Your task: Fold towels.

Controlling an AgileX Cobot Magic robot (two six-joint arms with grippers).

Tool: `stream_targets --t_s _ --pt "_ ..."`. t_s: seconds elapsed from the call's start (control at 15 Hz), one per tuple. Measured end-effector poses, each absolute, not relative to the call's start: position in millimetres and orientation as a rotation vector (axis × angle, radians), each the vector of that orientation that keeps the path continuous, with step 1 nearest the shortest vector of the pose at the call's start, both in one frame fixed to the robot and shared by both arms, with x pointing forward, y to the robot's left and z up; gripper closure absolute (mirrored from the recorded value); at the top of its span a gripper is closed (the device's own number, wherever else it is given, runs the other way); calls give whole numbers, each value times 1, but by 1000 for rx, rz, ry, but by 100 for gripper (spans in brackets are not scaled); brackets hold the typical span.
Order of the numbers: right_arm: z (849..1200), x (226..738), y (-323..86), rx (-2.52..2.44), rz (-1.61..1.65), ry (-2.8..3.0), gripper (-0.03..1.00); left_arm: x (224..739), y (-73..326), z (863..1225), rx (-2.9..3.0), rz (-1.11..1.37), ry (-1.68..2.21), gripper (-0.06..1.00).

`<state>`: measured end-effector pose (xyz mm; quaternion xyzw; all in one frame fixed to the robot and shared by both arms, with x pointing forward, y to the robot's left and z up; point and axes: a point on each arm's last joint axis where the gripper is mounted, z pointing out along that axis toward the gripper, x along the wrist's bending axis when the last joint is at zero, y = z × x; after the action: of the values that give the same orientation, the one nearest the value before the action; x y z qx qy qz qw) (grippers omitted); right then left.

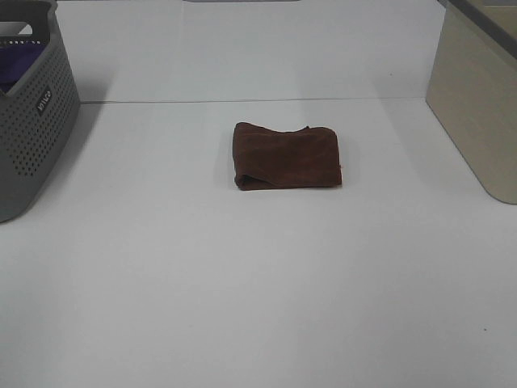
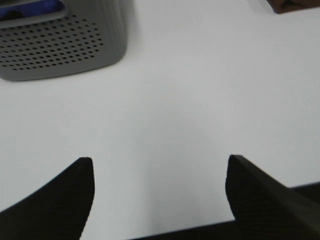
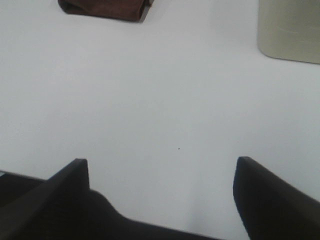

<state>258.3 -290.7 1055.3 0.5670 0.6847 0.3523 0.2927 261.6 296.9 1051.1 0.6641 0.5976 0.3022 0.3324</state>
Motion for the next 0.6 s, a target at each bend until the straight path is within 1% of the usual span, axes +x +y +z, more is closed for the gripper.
stream_targets --t_s 0.27,0.6 --pt "1057 235 -293 1433 1028 1691 20 236 298 1053 1532 980 1575 26" --pt "1057 231 -293 1418 1049 1676 20 234 298 1053 1554 963 1527 26"
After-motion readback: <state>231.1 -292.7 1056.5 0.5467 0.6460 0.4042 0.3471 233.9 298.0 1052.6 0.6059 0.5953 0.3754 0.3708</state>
